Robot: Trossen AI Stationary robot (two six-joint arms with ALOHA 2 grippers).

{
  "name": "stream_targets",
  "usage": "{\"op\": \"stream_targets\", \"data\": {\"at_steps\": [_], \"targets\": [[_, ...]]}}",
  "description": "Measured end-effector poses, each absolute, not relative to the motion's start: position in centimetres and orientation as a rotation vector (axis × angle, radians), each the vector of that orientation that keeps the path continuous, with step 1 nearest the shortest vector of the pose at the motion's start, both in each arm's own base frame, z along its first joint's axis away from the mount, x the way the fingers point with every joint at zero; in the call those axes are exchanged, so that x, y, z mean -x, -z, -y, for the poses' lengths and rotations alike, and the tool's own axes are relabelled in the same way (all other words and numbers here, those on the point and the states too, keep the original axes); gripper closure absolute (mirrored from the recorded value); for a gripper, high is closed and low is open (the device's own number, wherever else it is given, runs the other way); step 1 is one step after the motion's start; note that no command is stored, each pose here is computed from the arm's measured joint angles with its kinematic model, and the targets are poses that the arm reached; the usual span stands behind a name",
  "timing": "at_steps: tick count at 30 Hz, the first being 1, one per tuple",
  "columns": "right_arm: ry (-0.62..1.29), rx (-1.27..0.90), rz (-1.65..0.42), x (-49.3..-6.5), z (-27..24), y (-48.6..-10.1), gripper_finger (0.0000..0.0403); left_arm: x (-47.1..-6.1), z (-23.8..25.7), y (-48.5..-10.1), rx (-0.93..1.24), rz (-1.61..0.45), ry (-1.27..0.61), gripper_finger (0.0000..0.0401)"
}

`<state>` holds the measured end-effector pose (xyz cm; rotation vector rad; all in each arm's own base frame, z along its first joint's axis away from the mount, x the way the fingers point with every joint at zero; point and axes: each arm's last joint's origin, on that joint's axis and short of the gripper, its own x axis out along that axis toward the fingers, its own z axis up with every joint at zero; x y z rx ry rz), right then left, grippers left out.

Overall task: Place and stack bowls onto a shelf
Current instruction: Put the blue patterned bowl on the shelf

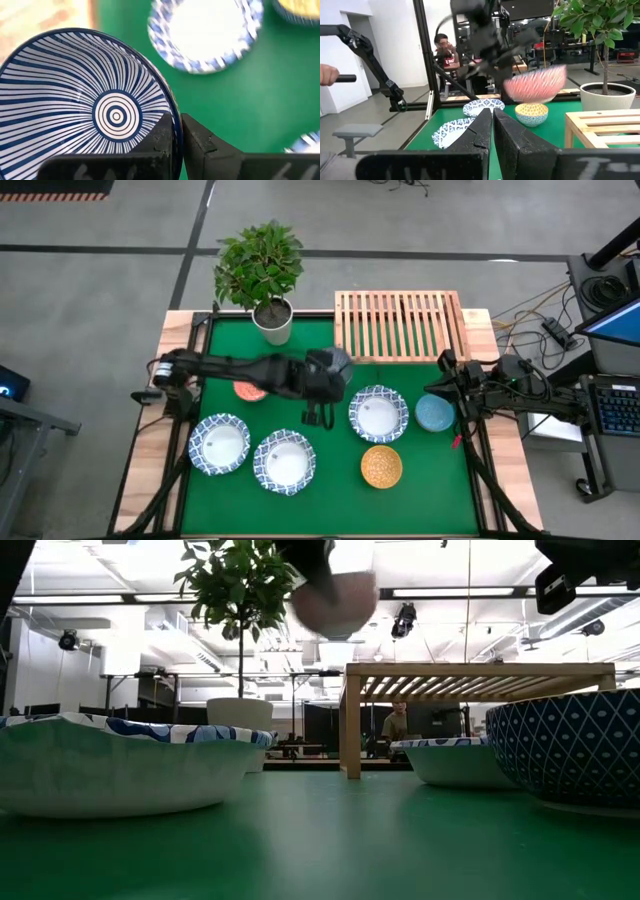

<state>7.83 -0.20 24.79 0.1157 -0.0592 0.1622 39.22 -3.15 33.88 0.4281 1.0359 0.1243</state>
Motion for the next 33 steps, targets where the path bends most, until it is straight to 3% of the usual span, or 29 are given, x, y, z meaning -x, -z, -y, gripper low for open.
{"op": "stream_targets", "data": {"at_steps": [8,18,33], "targets": [[-0.161,-0.126,0.04,-7.8,0.2,-24.6,0.0394,-40.7,-3.6,-36.9,-0.422,-0.828,-0.165,0.0399],[-0.161,-0.125,0.036,-7.8,0.2,-24.6,0.0394,-42.1,-10.0,-37.0,-0.365,-0.635,-0.212,0.0399],[-0.159,-0.121,0.03,-7.9,0.2,-24.5,0.0394,-45.4,-11.6,-32.0,-0.37,-0.771,-0.188,0.0393]]}}
